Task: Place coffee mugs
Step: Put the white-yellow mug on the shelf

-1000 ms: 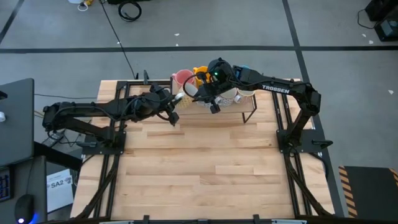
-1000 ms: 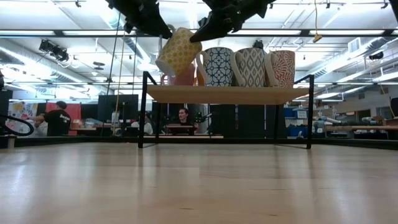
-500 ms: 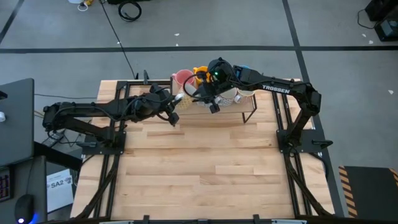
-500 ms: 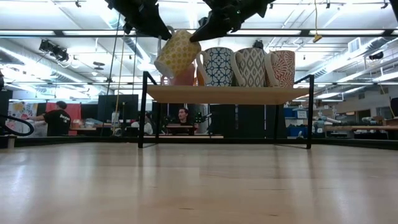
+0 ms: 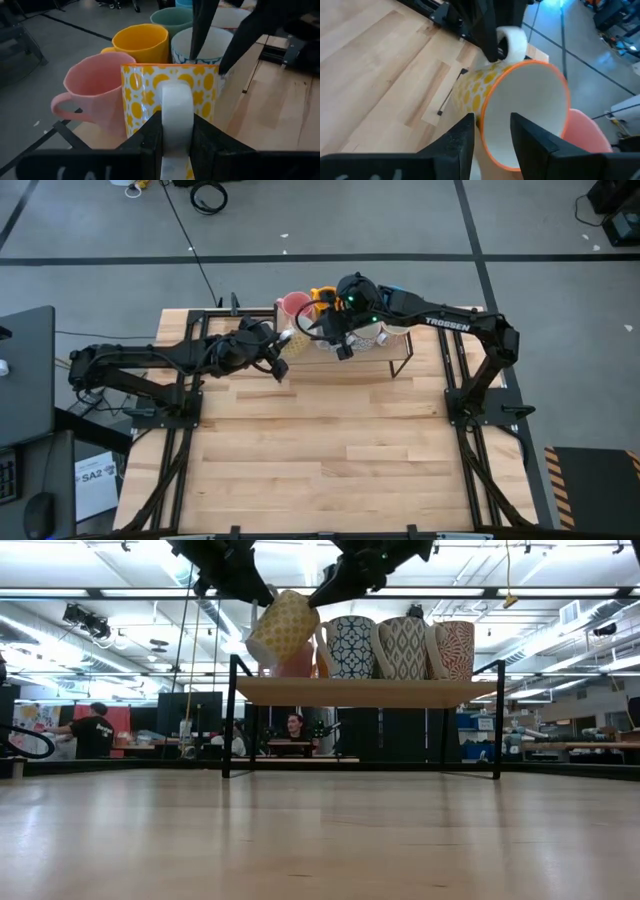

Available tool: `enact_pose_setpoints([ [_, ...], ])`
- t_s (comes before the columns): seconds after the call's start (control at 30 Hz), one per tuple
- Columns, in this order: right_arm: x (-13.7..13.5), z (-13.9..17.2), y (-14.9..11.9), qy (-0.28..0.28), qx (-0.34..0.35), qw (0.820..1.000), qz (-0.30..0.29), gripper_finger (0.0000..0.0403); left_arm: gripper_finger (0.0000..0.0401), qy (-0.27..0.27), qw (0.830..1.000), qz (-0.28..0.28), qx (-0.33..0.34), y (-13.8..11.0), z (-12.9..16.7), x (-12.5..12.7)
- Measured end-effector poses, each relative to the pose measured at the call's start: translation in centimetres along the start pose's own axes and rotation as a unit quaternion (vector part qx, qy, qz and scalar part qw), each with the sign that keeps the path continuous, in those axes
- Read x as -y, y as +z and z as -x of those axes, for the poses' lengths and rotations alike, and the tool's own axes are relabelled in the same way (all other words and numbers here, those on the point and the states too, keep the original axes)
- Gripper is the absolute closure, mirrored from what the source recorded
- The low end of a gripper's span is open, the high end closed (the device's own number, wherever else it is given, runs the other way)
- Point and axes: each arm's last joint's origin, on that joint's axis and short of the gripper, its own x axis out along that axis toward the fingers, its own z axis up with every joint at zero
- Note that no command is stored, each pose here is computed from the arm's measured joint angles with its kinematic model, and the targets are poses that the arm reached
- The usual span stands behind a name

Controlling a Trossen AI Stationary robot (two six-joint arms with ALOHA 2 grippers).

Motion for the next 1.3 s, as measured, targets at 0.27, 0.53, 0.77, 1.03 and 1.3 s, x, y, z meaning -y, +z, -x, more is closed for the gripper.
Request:
enact_pose_setpoints([
  [0.27, -0.5, 1.9, 1.5, -0.037, 0.0, 0.999, 0.014, 0.027, 0.0331, 0.016, 1.0, 0.016, -0.009, -1.1, -0.4, 0.0],
  [0.53, -0.7, 4.1, 2.7, -0.053, 0.024, 0.998, 0.023, 0.027, 0.0331, 0.038, 0.999, 0.017, 0.009, -1.1, -1.0, 0.9],
  [0.77, -0.7, 4.9, 3.0, -0.06, 0.033, 0.997, 0.026, 0.027, 0.0331, 0.062, 0.998, 0.0, 0.008, -1.8, -1.5, 2.2],
  [1.03, -0.8, 4.8, 2.9, -0.055, 0.027, 0.998, 0.024, 0.027, 0.0331, 0.092, 0.996, -0.005, 0.017, -2.2, -0.8, 3.2],
  [1.3, -0.9, 4.8, 2.7, -0.047, 0.018, 0.999, 0.02, 0.027, 0.0331, 0.097, 0.995, 0.005, 0.025, -2.5, 0.0, 4.1],
])
